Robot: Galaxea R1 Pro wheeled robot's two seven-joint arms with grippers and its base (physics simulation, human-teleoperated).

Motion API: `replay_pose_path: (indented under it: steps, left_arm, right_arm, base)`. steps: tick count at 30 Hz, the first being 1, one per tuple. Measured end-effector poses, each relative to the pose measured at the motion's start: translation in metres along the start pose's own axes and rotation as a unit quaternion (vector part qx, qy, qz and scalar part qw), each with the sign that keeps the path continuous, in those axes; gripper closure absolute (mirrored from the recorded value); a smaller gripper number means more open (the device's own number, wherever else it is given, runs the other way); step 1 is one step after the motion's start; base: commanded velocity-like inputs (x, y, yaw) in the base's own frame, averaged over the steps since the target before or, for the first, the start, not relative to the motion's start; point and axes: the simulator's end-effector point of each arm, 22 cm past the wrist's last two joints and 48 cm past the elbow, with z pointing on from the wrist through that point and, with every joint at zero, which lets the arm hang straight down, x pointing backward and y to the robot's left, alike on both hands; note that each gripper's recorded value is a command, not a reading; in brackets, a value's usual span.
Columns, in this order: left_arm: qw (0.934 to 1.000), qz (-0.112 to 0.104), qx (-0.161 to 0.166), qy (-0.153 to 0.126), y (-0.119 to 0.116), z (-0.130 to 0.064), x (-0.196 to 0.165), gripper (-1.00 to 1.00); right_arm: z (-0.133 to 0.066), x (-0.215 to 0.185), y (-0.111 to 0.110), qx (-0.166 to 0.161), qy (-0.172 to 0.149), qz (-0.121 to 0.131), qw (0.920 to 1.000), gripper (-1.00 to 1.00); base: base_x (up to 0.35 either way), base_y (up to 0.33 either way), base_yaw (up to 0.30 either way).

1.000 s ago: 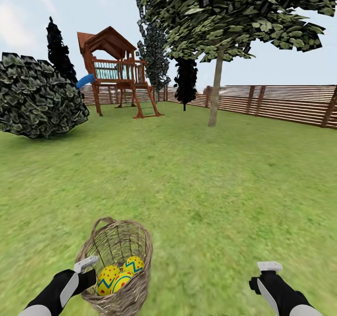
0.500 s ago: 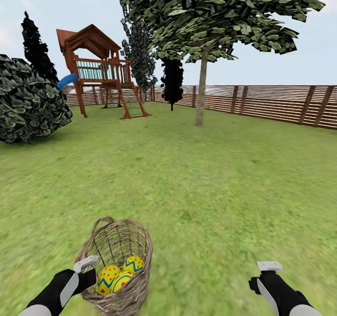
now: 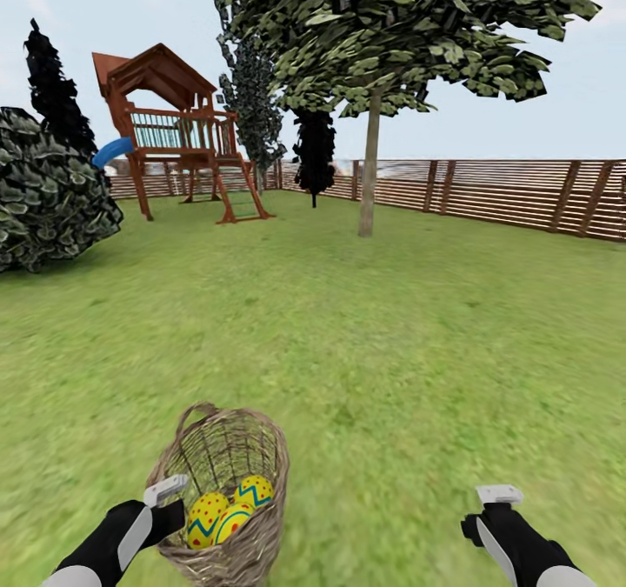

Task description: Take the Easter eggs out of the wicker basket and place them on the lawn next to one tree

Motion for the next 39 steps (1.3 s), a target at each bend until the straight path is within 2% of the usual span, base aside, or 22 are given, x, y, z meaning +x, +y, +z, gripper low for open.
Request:
replay_pose_path:
  steps: [9,39]
  left_arm:
    - [1.0,0.0,0.001,-0.003,-0.001,-0.002,-0.0023,1.0]
    - [1.0,0.001,0.001,-0.003,-0.0009,-0.0022,-0.0023,1.0]
  right_arm:
    - [-0.0018,-0.0021,-0.0017,0.0,-0.002,0.002,1.0,-1.0]
    - [-0.0021,-0.0029,-0.0007,-0.001,-0.003,0.004,1.0,-1.0]
  base:
    - [0.329,0.0,-0.239]
    - [0.329,0.0,-0.003]
